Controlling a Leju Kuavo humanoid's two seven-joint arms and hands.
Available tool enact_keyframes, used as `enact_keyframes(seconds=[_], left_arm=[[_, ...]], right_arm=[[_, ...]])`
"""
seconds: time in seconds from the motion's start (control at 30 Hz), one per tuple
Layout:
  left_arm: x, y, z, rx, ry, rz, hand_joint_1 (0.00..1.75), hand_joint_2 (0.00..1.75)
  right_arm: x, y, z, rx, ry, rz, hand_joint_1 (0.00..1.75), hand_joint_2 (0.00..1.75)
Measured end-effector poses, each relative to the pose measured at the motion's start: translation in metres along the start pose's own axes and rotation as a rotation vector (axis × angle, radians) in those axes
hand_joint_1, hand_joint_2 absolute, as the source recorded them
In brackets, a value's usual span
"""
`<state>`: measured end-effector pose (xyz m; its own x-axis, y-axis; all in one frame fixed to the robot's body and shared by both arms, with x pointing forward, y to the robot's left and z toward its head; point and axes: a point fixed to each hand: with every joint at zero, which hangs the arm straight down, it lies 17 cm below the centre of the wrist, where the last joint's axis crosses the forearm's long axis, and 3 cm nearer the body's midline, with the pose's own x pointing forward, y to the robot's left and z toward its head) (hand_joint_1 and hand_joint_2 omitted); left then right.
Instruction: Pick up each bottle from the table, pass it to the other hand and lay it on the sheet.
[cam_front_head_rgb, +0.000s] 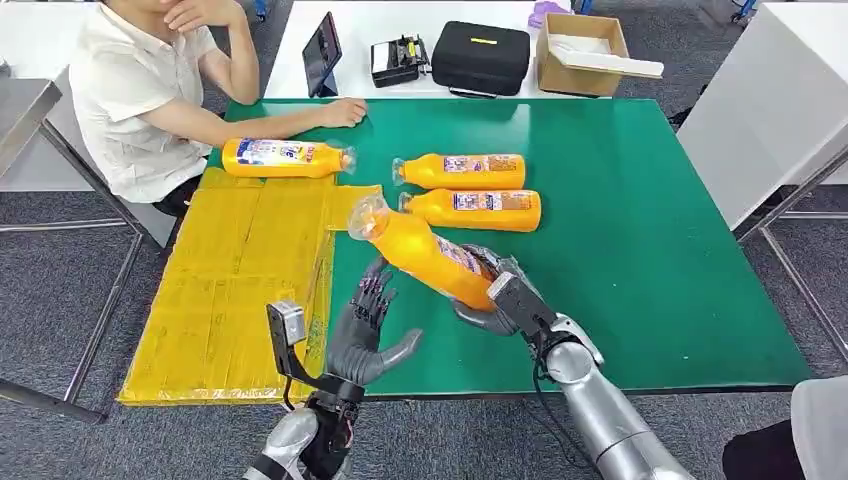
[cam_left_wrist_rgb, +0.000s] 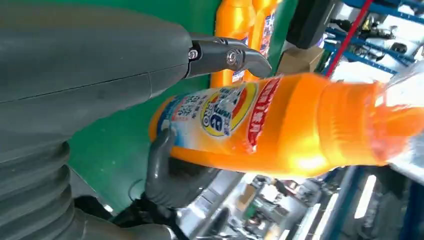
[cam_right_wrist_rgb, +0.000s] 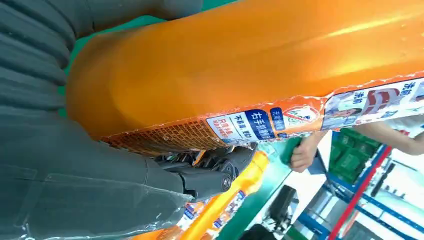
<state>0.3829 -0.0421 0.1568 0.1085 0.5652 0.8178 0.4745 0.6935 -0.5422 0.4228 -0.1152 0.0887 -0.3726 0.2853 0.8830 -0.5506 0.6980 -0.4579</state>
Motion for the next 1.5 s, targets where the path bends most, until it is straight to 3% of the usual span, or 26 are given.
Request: enact_keyframes(seconds=[0.4, 0.63, 1.07, 1.1, 1.13, 1.33, 1.4, 1.5], left_arm=[[0.013, 0.001, -0.007, 0.009, -0.054, -0.048, 0.0, 1.75], [0.031, 0.002, -0.014, 0.007, -0.101, 0.054, 0.0, 1.75], [0.06, 0.024, -0.03, 0.096, -0.174, 0.092, 0.0, 1.75], [0.062, 0.025, -0.03, 0.099, -0.184, 0.088, 0.1, 1.75], [0.063, 0.025, -0.03, 0.102, -0.193, 0.079, 1.75, 1.75], [0.072, 0.02, -0.03, 0.088, -0.237, 0.024, 1.75, 1.75], [0.073, 0.018, -0.029, 0.081, -0.243, 0.017, 1.75, 1.75], [0.074, 0.018, -0.029, 0.084, -0.253, -0.001, 1.75, 1.75]], right_arm=[[0.027, 0.038, -0.027, 0.117, -0.058, 0.036, 1.75, 1.75], [0.04, 0.063, -0.029, 0.207, -0.117, 0.04, 1.75, 1.75], [0.041, 0.091, -0.022, 0.284, -0.123, 0.047, 1.75, 1.75], [0.041, 0.091, -0.022, 0.287, -0.122, 0.044, 1.75, 1.75], [0.041, 0.092, -0.022, 0.289, -0.122, 0.04, 1.75, 1.75], [0.044, 0.093, -0.023, 0.288, -0.126, 0.011, 1.75, 1.75], [0.046, 0.093, -0.023, 0.288, -0.129, -0.002, 1.57, 1.75], [0.047, 0.092, -0.023, 0.281, -0.131, -0.021, 1.55, 1.75]])
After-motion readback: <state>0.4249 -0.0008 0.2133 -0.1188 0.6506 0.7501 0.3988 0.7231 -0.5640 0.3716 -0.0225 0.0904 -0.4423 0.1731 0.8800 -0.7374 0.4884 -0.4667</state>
